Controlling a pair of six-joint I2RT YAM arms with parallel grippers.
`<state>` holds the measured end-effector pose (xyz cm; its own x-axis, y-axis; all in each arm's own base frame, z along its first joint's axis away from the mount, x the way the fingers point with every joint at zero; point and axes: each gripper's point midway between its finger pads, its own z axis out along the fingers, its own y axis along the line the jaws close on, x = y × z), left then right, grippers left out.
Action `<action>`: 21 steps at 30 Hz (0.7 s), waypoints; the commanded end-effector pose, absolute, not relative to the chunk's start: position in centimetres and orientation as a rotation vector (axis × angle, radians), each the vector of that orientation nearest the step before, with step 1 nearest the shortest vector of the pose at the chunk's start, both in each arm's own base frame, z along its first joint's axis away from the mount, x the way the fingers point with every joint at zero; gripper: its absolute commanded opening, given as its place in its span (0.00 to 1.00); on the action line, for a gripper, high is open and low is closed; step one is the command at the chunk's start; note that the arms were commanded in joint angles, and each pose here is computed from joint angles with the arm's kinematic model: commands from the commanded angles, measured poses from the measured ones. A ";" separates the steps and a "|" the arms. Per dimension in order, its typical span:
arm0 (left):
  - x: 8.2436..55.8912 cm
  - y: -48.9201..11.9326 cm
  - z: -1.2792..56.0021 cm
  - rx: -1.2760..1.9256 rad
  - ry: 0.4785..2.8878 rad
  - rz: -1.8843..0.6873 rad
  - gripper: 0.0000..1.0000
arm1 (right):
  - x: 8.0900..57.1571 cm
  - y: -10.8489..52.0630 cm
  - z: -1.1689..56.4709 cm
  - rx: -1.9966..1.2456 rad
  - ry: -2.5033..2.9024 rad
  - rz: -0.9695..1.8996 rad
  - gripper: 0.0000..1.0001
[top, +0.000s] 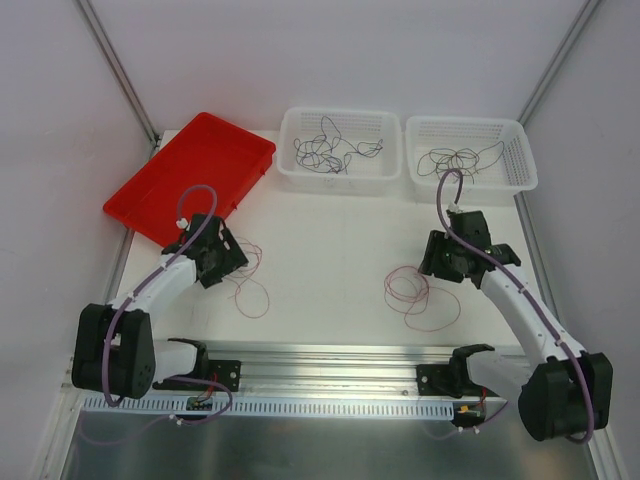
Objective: Untangle the cables
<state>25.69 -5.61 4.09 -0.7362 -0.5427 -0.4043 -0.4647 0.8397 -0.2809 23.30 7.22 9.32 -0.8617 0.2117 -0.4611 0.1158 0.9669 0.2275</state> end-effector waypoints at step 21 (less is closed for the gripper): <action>28.4 -3.9 -0.3 -0.828 2.604 -0.009 0.31 | 22.0 9.4 17.6 0.062 2.281 0.470 0.93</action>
